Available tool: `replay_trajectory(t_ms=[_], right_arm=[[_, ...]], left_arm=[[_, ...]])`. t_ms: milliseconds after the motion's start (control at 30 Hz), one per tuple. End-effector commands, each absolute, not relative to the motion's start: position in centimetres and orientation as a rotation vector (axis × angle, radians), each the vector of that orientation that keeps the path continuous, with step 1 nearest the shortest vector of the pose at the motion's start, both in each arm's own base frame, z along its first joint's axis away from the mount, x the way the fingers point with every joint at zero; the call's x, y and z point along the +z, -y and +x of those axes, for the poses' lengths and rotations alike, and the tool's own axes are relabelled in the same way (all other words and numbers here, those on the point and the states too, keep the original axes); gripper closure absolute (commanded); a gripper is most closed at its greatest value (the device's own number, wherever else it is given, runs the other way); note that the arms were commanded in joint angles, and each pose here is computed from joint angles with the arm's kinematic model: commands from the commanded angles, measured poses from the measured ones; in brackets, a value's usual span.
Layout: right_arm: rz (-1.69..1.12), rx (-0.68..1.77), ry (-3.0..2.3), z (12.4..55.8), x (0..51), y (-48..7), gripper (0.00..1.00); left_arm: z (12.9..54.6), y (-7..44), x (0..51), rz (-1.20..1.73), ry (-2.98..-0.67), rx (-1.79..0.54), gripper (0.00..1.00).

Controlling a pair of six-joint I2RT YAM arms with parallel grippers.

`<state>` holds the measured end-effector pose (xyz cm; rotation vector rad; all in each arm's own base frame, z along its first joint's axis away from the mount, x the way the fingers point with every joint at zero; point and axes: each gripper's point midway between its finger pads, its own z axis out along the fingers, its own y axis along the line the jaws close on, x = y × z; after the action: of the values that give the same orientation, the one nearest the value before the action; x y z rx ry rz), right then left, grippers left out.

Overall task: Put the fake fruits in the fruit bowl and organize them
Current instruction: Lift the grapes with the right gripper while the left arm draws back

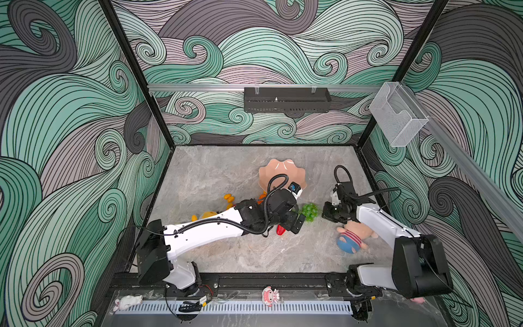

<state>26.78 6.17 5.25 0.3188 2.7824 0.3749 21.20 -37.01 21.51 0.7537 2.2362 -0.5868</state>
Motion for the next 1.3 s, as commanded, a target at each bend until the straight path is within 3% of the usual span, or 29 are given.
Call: replay_trajectory(t_ms=[0, 367, 767, 1267], right_arm=[[0.339, 0.344, -2.72, 26.6, 6.6, -5.5, 1.0], [0.245, 0.384, -2.577, 26.6, 11.8, -5.9, 1.0], [0.05, 0.475, -2.395, 26.7, 20.8, -8.9, 1.0], [-0.071, 0.542, -2.241, 28.7, 30.9, -11.7, 1.0]], left_arm=[[22.3, 34.9, 23.1, 0.619, -2.219, -0.576, 0.02], [24.5, 32.1, 23.2, 0.416, -2.254, -0.654, 0.01], [28.3, 28.4, 24.4, 0.24, -2.273, -0.786, 0.01], [31.2, 21.9, 26.6, 0.041, -2.195, -1.082, 0.01]])
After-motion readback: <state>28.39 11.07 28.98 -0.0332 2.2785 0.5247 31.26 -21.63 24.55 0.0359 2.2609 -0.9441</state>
